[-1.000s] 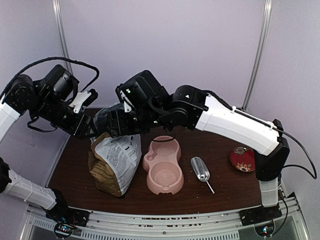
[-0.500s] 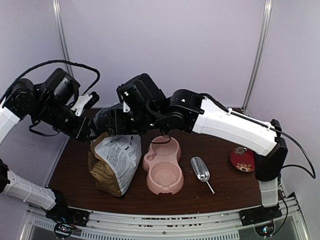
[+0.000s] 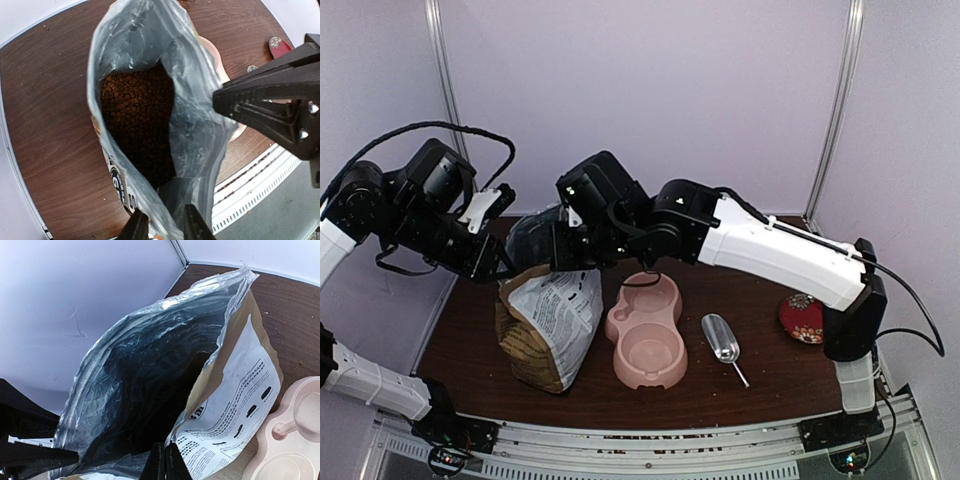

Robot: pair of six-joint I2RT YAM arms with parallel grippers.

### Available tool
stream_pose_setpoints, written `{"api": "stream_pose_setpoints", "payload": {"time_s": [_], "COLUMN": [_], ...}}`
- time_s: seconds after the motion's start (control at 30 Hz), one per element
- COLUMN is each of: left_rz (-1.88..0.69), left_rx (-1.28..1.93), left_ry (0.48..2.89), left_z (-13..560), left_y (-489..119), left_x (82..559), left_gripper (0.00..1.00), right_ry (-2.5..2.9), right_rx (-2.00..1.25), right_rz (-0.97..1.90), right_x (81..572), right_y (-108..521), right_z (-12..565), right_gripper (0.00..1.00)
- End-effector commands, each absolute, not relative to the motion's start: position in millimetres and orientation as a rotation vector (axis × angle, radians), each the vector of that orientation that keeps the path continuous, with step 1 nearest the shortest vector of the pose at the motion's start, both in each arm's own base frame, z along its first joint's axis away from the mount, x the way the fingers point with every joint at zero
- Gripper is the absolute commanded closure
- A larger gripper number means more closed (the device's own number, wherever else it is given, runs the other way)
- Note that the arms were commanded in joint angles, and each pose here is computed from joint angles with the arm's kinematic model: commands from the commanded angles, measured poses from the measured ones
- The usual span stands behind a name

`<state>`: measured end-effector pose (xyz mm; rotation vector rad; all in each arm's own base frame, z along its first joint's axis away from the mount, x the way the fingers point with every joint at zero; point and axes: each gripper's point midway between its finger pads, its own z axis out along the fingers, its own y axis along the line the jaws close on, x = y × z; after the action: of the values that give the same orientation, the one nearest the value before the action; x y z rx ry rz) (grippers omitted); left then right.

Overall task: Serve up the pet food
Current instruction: Open the pet food bag at the center of the board.

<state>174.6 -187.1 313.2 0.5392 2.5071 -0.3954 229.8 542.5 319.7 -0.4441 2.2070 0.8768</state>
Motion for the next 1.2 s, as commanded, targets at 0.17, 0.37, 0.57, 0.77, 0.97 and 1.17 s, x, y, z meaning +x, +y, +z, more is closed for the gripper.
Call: {"api": "stream_pose_setpoints", "payload": {"time_s": [0.17, 0.37, 0.57, 0.77, 0.97, 1.17], "left_rz": [-0.235, -0.116, -0.006, -0.027, -0.149, -0.134], "left_rx": [0.502, 0.478, 0.457, 0.478, 0.527, 0.550], "left_ry": [2.517, 2.516, 2.504, 2.505, 2.444, 2.425], "left_z": [299.9, 297.2, 305.5, 308.7, 325.2, 325.9], "left_y": [-173.8, -162.5, -149.4, -153.6, -170.2, -175.0], "left_x": [186.3, 194.3, 200.0, 199.4, 200.5, 206.5], "left_gripper": [0.83, 0.84, 0.86, 0.85, 0.69, 0.60], "right_ry": [2.065, 2.106, 2.177, 2.192, 2.122, 2.036], "right_rx": [-0.455, -0.467, -0.468, -0.484, -0.536, -0.559], "right_rz": [0.904, 0.757, 0.591, 0.607, 0.690, 0.640], "right_x": [223.9, 226.6, 230.2, 225.1, 223.4, 242.8], "right_y": [509.0, 482.3, 457.0, 455.8, 472.1, 480.0], "right_z": [401.5, 392.6, 369.4, 364.3, 380.0, 390.3], "right_gripper": [1.00, 1.00, 1.00, 1.00, 0.60, 0.29]}}
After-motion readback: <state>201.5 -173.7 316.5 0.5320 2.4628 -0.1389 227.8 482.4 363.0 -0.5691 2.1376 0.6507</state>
